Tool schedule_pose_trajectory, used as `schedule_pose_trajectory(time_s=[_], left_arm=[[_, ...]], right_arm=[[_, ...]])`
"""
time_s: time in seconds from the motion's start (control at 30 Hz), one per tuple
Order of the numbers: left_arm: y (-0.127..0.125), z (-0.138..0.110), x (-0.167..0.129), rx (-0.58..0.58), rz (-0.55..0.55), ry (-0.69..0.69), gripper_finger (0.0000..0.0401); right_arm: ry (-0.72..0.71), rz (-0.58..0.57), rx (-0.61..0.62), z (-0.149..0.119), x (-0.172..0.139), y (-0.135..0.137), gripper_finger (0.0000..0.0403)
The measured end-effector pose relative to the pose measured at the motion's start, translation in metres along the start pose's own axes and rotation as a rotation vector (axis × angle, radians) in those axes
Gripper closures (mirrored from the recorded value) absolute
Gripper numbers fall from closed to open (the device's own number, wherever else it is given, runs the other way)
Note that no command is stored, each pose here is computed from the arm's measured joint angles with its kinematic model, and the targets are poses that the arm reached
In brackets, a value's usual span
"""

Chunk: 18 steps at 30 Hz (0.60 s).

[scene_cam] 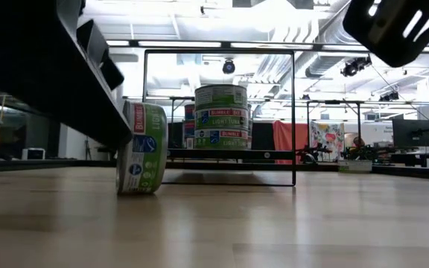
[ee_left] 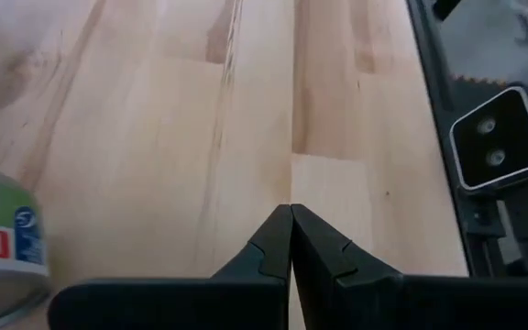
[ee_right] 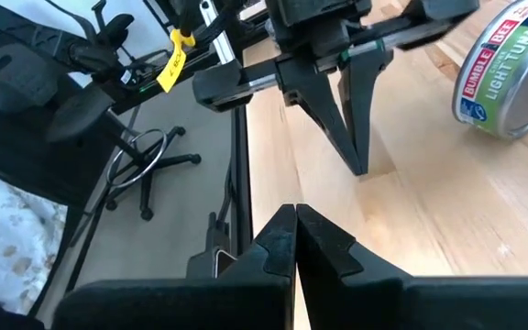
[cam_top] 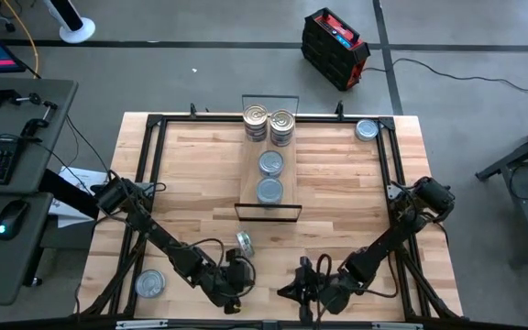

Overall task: Stack canned seafood by type on shelf
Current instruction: Stack the green tuna can on top of the other green tuna cans on the shelf

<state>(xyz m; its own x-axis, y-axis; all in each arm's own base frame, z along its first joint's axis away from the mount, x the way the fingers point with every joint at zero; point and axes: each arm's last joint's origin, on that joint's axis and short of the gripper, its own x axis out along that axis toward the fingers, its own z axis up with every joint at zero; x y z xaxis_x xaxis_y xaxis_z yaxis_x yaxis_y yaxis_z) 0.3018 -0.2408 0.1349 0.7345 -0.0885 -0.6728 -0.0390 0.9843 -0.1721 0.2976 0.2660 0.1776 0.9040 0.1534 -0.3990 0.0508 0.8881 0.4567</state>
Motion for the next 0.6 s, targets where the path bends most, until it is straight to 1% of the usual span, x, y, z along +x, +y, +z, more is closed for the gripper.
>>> schedule_pose_trajectory(time_s=[0.17,0.3,0.37,0.4,0.43,0.5,0.6], left_arm=[[-0.007,0.013,-0.008,0.083,0.077,0.074,0.0401],[-0.019,0.026,-0.024,0.160,0.146,0.148,0.0401],[-0.024,0.024,-0.034,0.229,0.217,0.171,0.0401],[-0.024,0.021,-0.039,0.247,0.275,0.176,0.0401],[-0.023,0.017,-0.043,0.241,0.342,0.173,0.0401],[-0.018,0.008,-0.054,0.182,0.469,0.147,0.0401],[-0.014,-0.001,-0.066,0.020,0.571,0.010,0.0401]], right_arm=[[0.012,-0.013,-0.008,-0.002,-0.001,-0.001,0.0403],[0.026,-0.024,-0.007,-0.004,-0.001,-0.001,0.0403],[0.030,-0.024,-0.009,-0.005,-0.002,-0.001,0.0403],[0.033,-0.025,-0.012,-0.006,-0.003,-0.001,0.0403],[0.036,-0.025,-0.013,-0.006,-0.003,0.000,0.0403],[0.038,-0.020,-0.014,-0.009,-0.005,0.002,0.0403],[0.037,-0.025,-0.012,-0.013,-0.008,0.005,0.0403]])
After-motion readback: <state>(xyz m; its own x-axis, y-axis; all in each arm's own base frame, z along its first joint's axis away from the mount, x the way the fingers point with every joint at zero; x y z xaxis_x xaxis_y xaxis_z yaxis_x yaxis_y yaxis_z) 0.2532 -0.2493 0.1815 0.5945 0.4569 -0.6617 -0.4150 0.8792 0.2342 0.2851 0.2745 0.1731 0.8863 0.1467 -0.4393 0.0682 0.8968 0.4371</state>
